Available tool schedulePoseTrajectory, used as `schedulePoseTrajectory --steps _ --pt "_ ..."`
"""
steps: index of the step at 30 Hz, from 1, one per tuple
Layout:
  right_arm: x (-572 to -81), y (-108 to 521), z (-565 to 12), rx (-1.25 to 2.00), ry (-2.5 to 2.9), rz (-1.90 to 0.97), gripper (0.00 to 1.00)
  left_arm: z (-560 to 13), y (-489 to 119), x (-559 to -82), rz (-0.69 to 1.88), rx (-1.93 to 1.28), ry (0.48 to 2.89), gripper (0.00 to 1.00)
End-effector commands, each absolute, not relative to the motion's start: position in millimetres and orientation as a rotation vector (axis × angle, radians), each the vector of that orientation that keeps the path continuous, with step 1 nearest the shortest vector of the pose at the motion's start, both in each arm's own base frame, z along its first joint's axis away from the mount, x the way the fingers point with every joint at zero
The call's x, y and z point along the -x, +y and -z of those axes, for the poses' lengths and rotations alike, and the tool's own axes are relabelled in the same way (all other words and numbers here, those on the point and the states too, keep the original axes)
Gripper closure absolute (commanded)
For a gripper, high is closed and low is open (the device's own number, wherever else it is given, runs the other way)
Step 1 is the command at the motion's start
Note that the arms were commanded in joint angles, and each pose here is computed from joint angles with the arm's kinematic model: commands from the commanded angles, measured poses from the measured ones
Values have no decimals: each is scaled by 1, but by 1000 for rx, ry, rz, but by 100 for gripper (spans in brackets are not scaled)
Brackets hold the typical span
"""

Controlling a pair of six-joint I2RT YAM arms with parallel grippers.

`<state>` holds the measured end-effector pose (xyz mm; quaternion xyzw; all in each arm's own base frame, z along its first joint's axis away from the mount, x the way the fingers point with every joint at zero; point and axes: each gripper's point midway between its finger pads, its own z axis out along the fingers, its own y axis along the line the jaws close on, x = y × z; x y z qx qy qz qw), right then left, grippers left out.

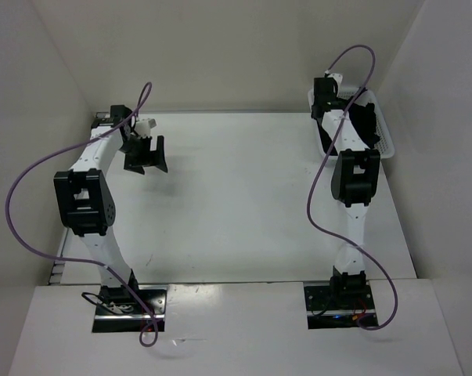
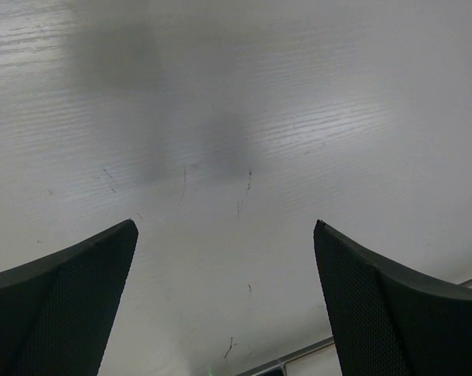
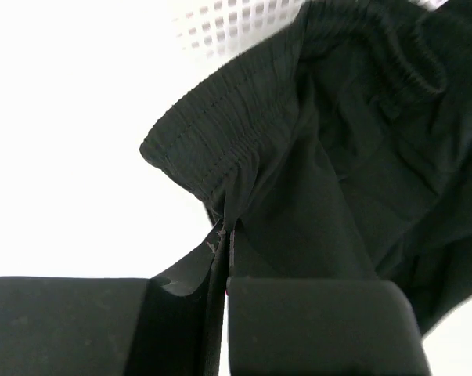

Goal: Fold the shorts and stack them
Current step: Grab the shorts from the pile

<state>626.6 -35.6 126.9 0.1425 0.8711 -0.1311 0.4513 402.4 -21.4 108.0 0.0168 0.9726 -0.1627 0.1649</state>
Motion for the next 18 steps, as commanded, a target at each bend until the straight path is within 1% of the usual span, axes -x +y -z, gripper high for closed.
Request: schedulePoseTrajectory --steps 1,3,7,8,10,11,12,13,16,18 --pt "-621 -24 -236 -442 1938 278 100 -132 -24 -405 480 -72 2694 0" --pt "-617 -21 -250 -481 1900 296 100 -144 -25 -412 480 -85 2652 0" --pt "-606 -1 -285 -497 1837 244 100 -160 -25 -430 472 -104 2584 0" --pt "-600 6 -305 -490 1809 222 100 -172 -26 -436 480 -117 2550 0" --pt "-592 11 -323 -495 1780 196 100 -178 -32 -443 491 -140 2521 0" --pt "-582 10 -349 -514 1733 166 100 -181 -36 -445 492 -153 2512 0" --pt "-577 9 -353 -515 1725 163 100 -187 -35 -449 486 -159 2490 0" --pt "-566 13 -381 -513 1666 129 100 -188 -40 -451 487 -174 2482 0" --pt "-550 8 -415 -511 1594 120 100 -195 -50 -455 489 -209 2456 0" --pt "-533 10 -461 -502 1495 84 100 -204 -56 -460 496 -231 2423 0"
